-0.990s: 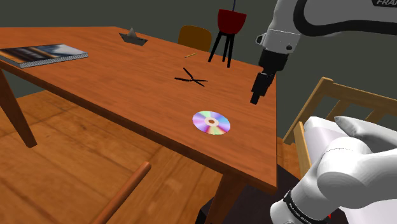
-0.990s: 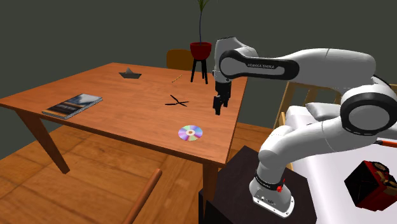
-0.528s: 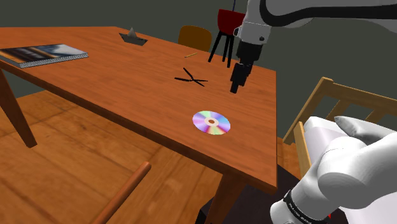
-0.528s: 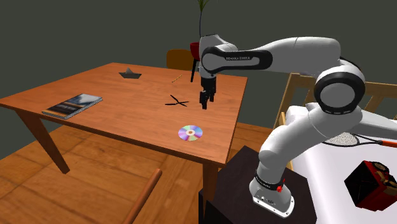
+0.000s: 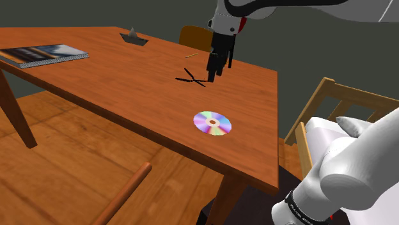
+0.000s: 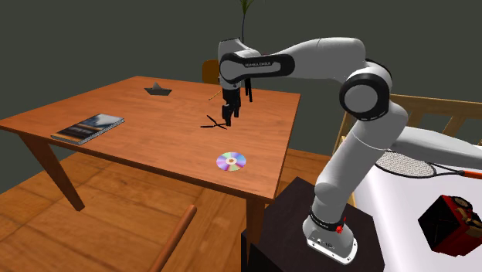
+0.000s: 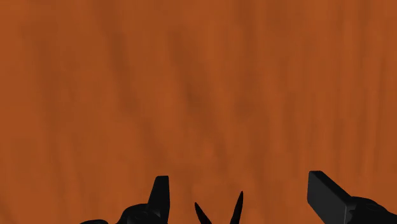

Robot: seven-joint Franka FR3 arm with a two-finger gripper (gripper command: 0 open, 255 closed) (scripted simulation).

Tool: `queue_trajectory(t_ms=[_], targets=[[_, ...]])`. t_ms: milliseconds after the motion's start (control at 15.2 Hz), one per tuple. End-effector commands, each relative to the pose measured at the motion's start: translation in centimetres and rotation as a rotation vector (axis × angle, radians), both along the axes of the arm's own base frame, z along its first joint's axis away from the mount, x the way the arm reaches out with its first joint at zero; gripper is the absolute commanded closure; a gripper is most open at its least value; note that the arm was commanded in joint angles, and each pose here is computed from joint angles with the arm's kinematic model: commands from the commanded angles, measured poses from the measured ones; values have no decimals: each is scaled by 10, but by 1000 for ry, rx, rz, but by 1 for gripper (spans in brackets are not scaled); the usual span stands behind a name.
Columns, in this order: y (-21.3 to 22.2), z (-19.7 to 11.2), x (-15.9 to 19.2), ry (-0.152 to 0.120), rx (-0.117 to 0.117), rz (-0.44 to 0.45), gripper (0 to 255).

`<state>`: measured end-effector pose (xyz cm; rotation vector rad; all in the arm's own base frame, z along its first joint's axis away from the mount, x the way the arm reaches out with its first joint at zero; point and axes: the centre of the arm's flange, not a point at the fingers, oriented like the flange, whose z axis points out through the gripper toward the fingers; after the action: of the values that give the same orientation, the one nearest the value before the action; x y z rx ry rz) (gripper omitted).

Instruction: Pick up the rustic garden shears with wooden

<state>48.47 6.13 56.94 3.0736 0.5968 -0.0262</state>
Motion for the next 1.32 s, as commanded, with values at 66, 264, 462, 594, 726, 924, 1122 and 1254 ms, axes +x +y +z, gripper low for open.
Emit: queue_trajectory(t_ms=[66,264,462,594,726,924,1122,1254], targets=[[13,4,40,-2,-1,39,0],[23,6,69,-5,-2,69,0],[23,-10,69,-5,-2,69,0],[23,-21,69,-5,-2,69,0],[23,-34,69,-5,-2,69,0],[23,-34,69,-5,-2,69,255],[23,-35,69,-5,-2,69,255],[23,-35,69,-5,-2,69,255]])
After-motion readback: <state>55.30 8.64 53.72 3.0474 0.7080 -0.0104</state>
